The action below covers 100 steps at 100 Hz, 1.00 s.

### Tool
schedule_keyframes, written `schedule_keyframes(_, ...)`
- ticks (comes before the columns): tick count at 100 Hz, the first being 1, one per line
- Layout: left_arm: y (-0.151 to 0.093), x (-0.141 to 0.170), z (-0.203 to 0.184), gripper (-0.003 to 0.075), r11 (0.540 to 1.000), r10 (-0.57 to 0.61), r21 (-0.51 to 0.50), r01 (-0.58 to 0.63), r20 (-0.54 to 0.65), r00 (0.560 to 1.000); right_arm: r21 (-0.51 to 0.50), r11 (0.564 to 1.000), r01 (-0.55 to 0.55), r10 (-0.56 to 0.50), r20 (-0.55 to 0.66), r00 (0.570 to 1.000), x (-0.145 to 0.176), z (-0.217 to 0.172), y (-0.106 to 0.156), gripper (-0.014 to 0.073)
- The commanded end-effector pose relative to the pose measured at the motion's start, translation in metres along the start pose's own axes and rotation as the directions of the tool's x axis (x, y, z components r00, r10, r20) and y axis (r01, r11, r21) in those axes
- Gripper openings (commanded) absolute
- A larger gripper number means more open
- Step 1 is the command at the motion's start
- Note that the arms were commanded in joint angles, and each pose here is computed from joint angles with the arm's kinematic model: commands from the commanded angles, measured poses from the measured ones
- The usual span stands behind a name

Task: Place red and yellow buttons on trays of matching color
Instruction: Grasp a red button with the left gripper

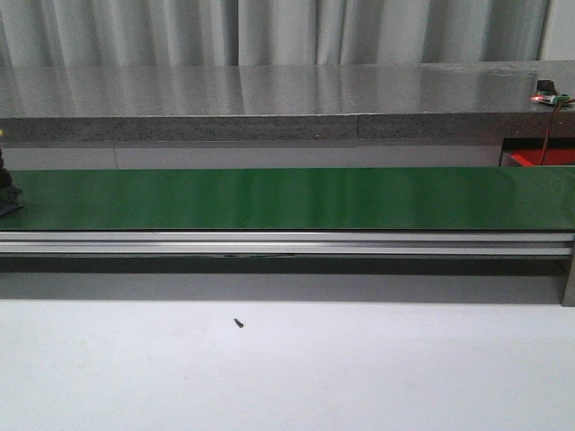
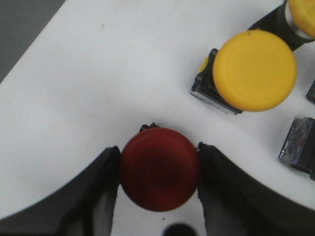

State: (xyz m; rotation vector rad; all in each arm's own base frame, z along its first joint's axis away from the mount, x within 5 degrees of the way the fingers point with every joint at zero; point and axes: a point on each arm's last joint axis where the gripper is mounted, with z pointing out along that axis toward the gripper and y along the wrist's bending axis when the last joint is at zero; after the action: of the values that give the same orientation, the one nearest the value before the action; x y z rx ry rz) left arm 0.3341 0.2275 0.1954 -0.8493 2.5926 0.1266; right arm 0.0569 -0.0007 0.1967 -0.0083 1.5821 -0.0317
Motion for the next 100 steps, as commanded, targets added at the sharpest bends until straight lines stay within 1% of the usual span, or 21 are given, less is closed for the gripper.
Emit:
schedule_keyframes(1,0.001,-0.016,-0.027,0.0213,1.0,-0.004,0.003,0.003,0.122,0.992,0.012,1.0,0.003,-0.005,0.116,0.993,-0.014,-0.003,-0.001,-0.0048)
schedule_keyframes(13,0.001,-0.016,-0.028,0.02,1.0,-0.004,0.003,0.003,0.12,0.993,0.012,1.0,0.003,-0.005,0.116,0.993,-0.014,-0.003,-0.001,-0.0048)
schedule_keyframes(26,0.001,-0.015,-0.041,0.02,1.0,0.006,-0.004,-0.006,0.125,0.992,0.012,1.0,0.003,-0.005,0.116,0.993,-0.014,-0.003,-0.001,-0.0048)
schedule_keyframes(45,0.0,-0.014,-0.085,0.02,1.0,0.019,-0.013,-0.017,0.173,0.985,0.012,1.0,0.003,-0.005,0.116,0.993,-0.014,-0.003,-0.001,-0.0048)
schedule_keyframes(61,-0.01,-0.012,-0.123,0.02,0.998,0.059,-0.007,-0.059,0.251,0.966,0.012,1.0,0.003,-0.005,0.116,0.993,-0.014,-0.003,-0.001,-0.0048)
schedule_keyframes(76,-0.032,-0.004,-0.141,0.02,0.993,0.107,0.02,-0.115,0.248,0.963,0.012,1.0,0.003,-0.005,0.116,0.993,-0.014,-0.003,-0.001,-0.0048)
schedule_keyframes(90,-0.064,0.003,-0.144,0.02,0.978,0.181,0.058,-0.2,0.24,0.954,0.012,1.0,0.003,-0.005,0.116,0.993,-0.014,-0.003,-0.001,-0.0048)
schedule_keyframes(92,-0.072,0.004,-0.144,0.02,0.973,0.2,0.068,-0.222,0.241,0.95,0.012,1.0,0.003,-0.005,0.116,0.993,-0.014,-0.003,-0.001,-0.0048)
schedule_keyframes(100,-0.088,0.007,-0.144,0.02,0.961,0.234,0.086,-0.262,0.246,0.94,0.012,1.0,0.003,-0.005,0.116,0.993,-0.014,-0.003,-0.001,-0.0048)
